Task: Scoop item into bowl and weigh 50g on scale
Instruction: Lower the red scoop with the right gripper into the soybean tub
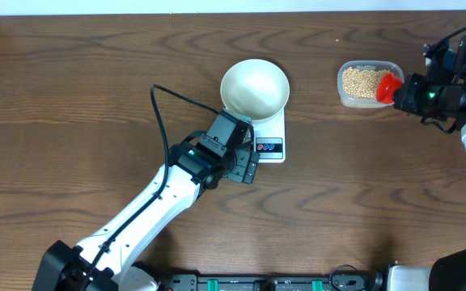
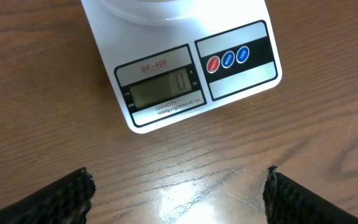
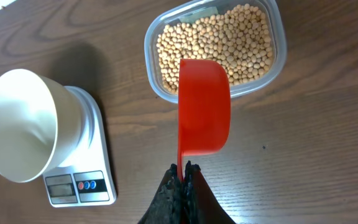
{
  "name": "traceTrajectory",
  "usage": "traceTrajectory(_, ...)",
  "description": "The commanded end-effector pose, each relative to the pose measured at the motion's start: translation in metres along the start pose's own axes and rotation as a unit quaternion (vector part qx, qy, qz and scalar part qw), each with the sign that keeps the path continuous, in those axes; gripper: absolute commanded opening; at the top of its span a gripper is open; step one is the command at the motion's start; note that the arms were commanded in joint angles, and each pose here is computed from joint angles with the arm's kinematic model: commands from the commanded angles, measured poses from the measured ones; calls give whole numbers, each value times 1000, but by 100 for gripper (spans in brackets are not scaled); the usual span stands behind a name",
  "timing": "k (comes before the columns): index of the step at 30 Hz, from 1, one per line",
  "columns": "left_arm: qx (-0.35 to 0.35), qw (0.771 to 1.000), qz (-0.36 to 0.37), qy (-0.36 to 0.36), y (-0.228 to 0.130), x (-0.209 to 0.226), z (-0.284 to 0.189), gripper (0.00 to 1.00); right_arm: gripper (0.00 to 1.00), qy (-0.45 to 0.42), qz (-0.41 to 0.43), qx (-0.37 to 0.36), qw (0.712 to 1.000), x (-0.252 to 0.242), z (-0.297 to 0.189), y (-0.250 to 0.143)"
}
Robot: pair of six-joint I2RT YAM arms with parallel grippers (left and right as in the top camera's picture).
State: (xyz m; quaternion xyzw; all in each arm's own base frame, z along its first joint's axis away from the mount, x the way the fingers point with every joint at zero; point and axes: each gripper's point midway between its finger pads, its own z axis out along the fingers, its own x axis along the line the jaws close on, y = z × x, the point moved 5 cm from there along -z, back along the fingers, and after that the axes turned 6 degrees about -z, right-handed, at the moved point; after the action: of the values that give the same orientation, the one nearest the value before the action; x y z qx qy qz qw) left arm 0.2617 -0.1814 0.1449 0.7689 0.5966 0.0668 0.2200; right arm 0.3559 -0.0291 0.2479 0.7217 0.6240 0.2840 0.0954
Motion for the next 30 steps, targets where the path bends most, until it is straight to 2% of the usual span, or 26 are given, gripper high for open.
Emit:
traceTrajectory(1, -8, 1000, 3, 12, 1, 3, -1, 95, 1, 3, -16, -4, 1000, 4, -3, 3)
traceTrajectory(5, -9, 1000, -6, 16, 3, 9, -1, 100, 1, 3, -20, -3, 1000, 4, -3, 3)
traceTrajectory(24, -11, 1000, -19, 22, 5, 18, -1, 100, 1, 3, -40, -8, 999, 5, -7, 6)
traceTrajectory(30, -11, 1000, -19, 22, 5, 18, -1, 100, 1, -31, -40, 0, 999, -1, -13, 5)
